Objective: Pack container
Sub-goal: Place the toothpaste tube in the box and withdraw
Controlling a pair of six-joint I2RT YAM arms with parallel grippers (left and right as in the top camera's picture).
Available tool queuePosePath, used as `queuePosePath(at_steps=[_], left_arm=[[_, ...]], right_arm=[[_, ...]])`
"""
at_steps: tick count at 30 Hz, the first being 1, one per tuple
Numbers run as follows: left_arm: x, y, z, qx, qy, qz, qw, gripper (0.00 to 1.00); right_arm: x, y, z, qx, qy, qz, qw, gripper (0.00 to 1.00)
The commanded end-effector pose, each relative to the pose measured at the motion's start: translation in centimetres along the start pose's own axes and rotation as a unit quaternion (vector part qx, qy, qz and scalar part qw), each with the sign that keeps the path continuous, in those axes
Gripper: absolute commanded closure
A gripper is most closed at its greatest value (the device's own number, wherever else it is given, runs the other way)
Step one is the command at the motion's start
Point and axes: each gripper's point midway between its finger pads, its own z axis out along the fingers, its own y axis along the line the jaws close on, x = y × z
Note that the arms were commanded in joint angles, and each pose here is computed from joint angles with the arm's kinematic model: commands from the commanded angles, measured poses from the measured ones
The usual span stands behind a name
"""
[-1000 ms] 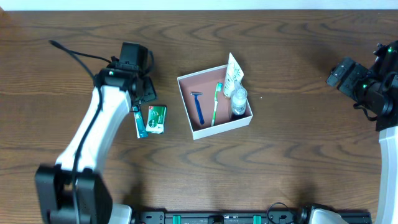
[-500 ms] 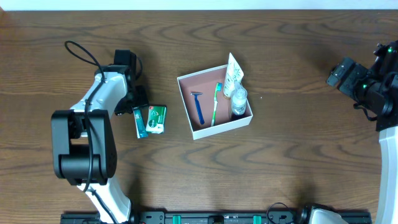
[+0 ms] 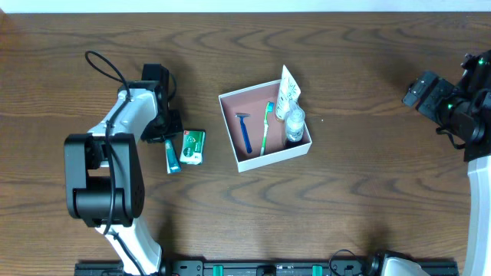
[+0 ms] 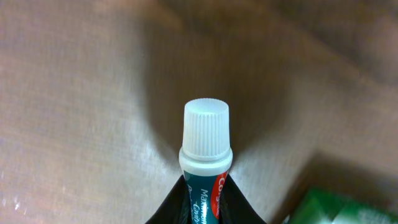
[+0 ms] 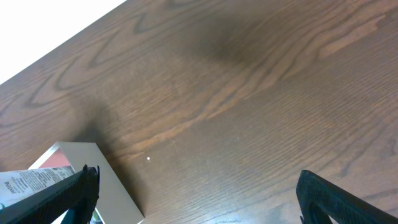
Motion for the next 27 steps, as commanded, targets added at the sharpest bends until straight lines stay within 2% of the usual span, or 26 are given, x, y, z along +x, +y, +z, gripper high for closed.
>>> queuePosePath(at_steps=[1, 5, 9, 14, 19, 23, 27], left_arm=[[-1.3, -0.1, -4.5, 0.017, -0.049, 0.0, 0.999, 0.88], [-1.1, -2.5, -10.3, 0.086, -0.102, 0.01, 0.991, 0.89], [0.2, -6.4, -16.6, 0.161, -0.17, 0.016, 0.972, 0.89], [2.0, -12.6, -21.2, 0.219, -0.235, 0.068, 0.944, 0.89], [2.3, -16.6, -19.8, 0.201, -0.252, 0.053, 0.945, 0.88], [2.3, -19.2, -16.1, 0.191, -0.224, 0.042, 0.955, 0.88], [1.4, -19.7, -12.2, 0.15, -0.214, 0.018, 0.965, 0.88]], right_arm=[[-0.1, -0.1, 0.0, 0.0, 0.0, 0.006, 1.0, 0.01], [-0.1, -0.1, 0.0, 0.0, 0.0, 0.006, 1.0, 0.01], [-0.1, -0.1, 0.0, 0.0, 0.0, 0.006, 1.0, 0.01], [-0.1, -0.1, 0.0, 0.0, 0.0, 0.006, 1.0, 0.01], [-0.1, -0.1, 0.0, 0.0, 0.0, 0.006, 1.0, 0.01], [-0.1, -0.1, 0.0, 0.0, 0.0, 0.007, 1.0, 0.01], [-0.1, -0.1, 0.0, 0.0, 0.0, 0.006, 1.0, 0.01]])
